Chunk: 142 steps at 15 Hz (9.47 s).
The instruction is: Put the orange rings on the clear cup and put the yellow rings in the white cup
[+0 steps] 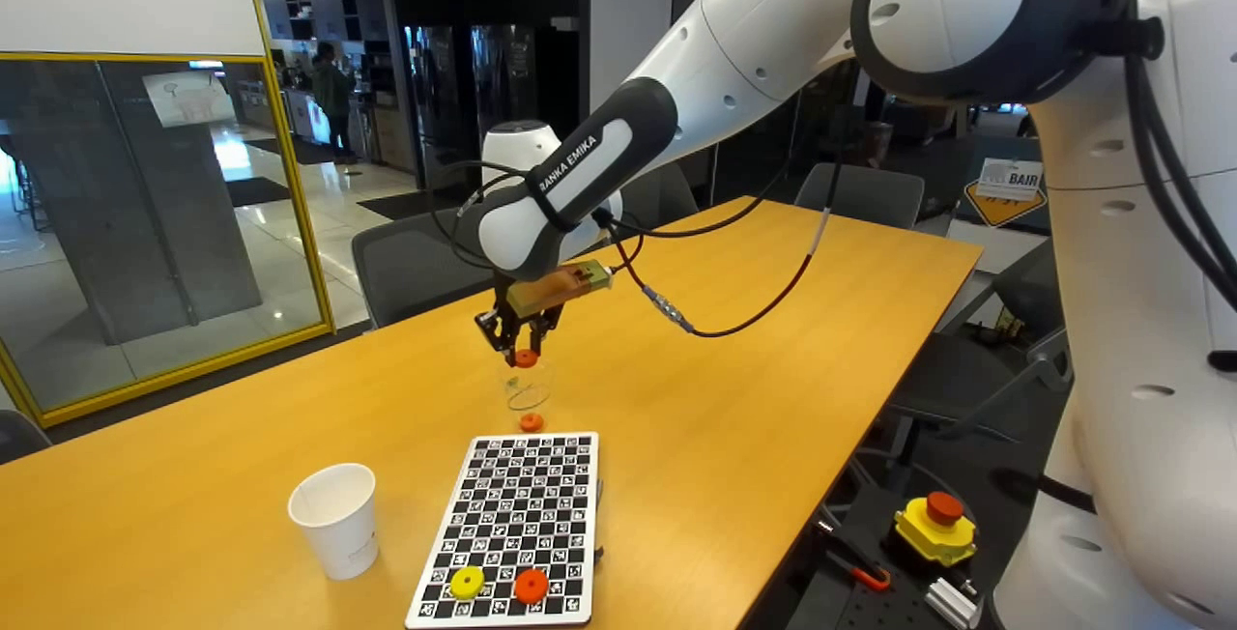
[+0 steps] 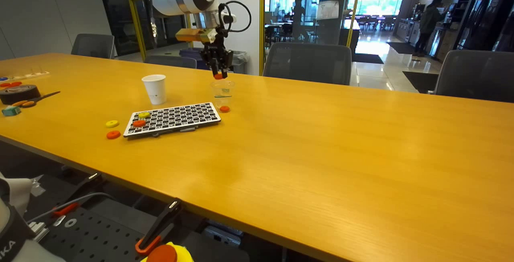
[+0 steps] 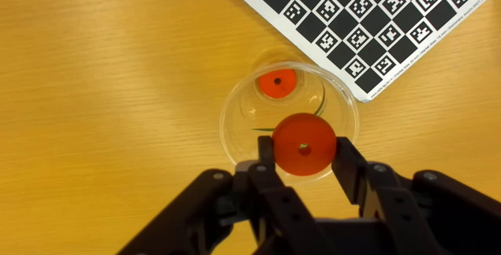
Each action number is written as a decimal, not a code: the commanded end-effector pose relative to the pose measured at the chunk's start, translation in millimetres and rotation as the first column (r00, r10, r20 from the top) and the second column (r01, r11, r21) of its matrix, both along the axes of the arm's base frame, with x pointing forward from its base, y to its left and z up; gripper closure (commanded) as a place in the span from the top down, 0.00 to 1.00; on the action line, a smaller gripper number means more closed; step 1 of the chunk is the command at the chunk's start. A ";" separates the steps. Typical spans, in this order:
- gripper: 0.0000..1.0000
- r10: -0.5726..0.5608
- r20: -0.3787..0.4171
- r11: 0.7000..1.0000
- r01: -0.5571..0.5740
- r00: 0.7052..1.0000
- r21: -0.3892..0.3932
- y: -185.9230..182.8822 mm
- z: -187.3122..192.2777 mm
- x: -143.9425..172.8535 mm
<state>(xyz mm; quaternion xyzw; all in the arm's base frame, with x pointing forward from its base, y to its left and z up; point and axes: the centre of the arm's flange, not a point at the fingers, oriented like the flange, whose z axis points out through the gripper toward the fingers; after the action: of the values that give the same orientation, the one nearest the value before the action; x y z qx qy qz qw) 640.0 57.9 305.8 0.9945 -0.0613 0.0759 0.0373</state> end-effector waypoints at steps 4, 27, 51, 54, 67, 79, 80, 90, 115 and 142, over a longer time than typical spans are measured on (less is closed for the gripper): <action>0.82 -0.014 -0.007 1.000 0.014 1.000 -0.009 1.2 4.2 12.7; 1.00 0.230 -0.214 0.969 -0.204 0.949 0.140 158.1 -95.5 -209.6; 1.00 0.214 -0.090 0.976 -0.208 0.973 0.065 170.7 -115.5 -211.9; 0.72 0.213 -0.096 0.976 -0.208 0.972 0.061 169.2 -119.0 -209.7; 0.23 0.196 -0.074 0.981 -0.196 0.978 0.013 160.8 -97.7 -196.9; 0.22 0.141 0.040 0.990 -0.141 0.989 -0.013 95.5 10.1 -93.1; 0.22 0.141 0.046 0.990 -0.141 0.989 -0.010 87.0 13.9 -84.2; 0.22 0.139 0.009 0.990 -0.139 0.990 0.016 24.8 -5.3 3.3; 0.97 0.093 -0.004 0.995 -0.093 0.996 -0.021 -5.6 -5.2 5.4; 1.00 0.348 -0.221 0.936 -0.324 0.911 0.139 190.8 -93.1 -143.9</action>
<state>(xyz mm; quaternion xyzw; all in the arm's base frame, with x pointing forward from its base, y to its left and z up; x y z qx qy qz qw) 490.0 238.7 223.3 0.9909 0.1226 -0.0558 -0.0052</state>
